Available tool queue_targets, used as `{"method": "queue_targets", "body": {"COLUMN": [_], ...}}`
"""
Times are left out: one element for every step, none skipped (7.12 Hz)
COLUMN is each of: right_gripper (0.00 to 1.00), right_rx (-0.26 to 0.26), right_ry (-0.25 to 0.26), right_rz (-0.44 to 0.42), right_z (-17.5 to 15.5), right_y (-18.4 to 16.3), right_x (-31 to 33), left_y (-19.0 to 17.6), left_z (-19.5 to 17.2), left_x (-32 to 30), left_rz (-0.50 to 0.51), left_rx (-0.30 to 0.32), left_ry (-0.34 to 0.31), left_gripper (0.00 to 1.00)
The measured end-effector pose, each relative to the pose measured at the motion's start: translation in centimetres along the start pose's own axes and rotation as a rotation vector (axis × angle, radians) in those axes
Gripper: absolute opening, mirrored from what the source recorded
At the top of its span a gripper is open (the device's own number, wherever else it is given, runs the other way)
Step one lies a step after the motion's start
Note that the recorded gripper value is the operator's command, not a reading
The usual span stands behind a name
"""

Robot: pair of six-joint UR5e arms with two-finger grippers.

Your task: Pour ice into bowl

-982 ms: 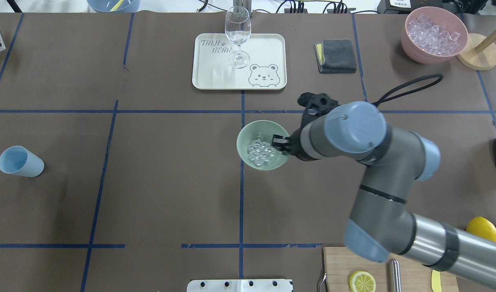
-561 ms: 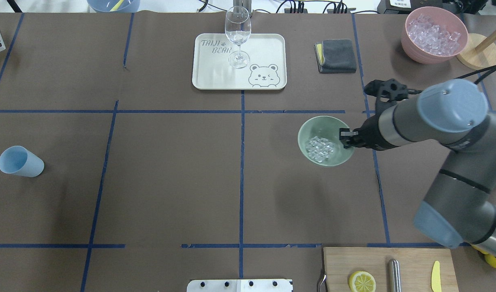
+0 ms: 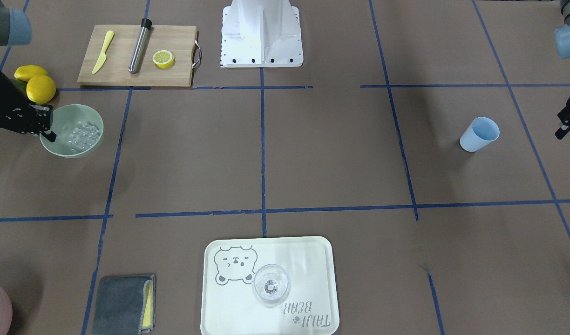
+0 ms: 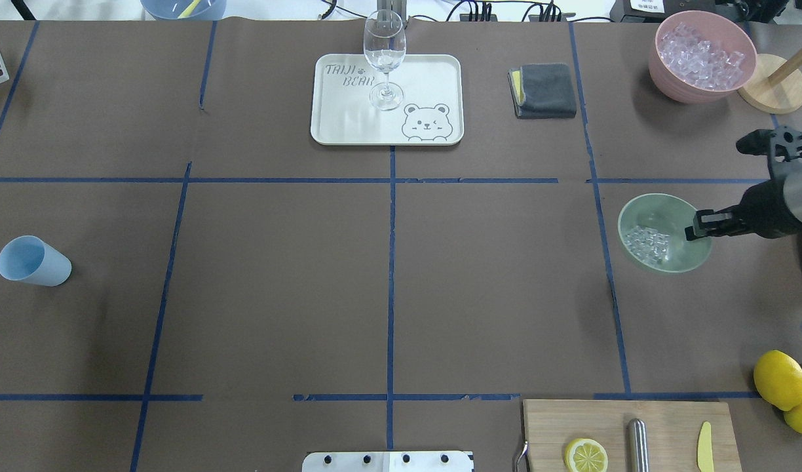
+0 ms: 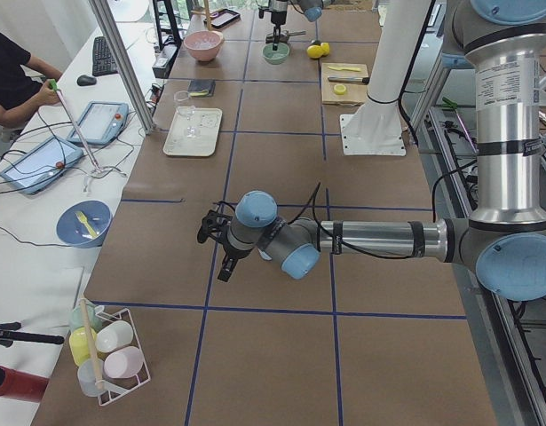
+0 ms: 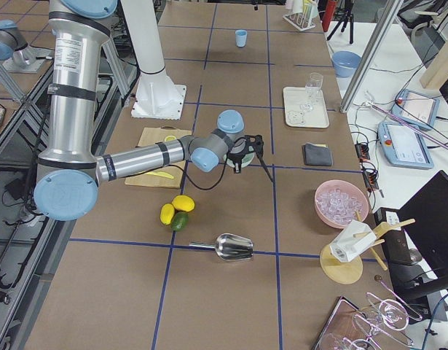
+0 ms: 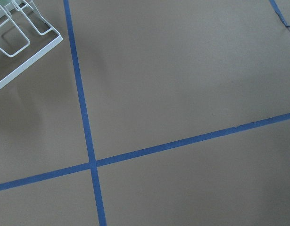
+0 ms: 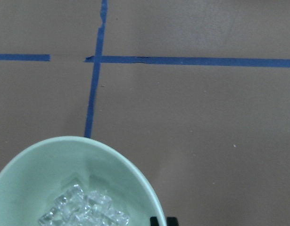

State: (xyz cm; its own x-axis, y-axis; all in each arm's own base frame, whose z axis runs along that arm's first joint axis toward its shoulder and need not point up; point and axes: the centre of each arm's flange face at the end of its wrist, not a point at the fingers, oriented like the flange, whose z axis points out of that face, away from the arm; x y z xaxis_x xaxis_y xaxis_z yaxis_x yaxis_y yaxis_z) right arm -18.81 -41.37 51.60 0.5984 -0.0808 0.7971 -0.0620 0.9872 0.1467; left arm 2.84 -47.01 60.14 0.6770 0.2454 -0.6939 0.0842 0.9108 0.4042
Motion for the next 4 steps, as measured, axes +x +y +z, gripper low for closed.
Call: {"method": "queue_targets", "body": {"right_gripper": [0.00, 0.00, 0.00, 0.00], "right_rx": [0.004, 0.010, 0.015, 0.012], "right_ry": [-0.004, -0.012, -0.019, -0.021], "right_rz": [-0.012, -0.019, -0.026, -0.028], "right_z": [0.6, 1.7, 2.6, 3.3], "right_y": [0.6, 1.0, 1.1, 1.3], "right_x": [2.0, 3.5, 4.6, 5.2], "left_y": [0.0, 0.0, 0.0, 0.0], "left_z": [0.0, 0.0, 0.0, -0.1], "left_x": [0.0, 0.1, 0.1, 0.1], "left_rz": [0.001, 0.002, 0.002, 0.003], "left_rx": [0.001, 0.001, 0.002, 0.003], "left_ry": [0.000, 0.000, 0.000, 0.001], "left_gripper": [1.00, 1.00, 1.00, 1.00]}}
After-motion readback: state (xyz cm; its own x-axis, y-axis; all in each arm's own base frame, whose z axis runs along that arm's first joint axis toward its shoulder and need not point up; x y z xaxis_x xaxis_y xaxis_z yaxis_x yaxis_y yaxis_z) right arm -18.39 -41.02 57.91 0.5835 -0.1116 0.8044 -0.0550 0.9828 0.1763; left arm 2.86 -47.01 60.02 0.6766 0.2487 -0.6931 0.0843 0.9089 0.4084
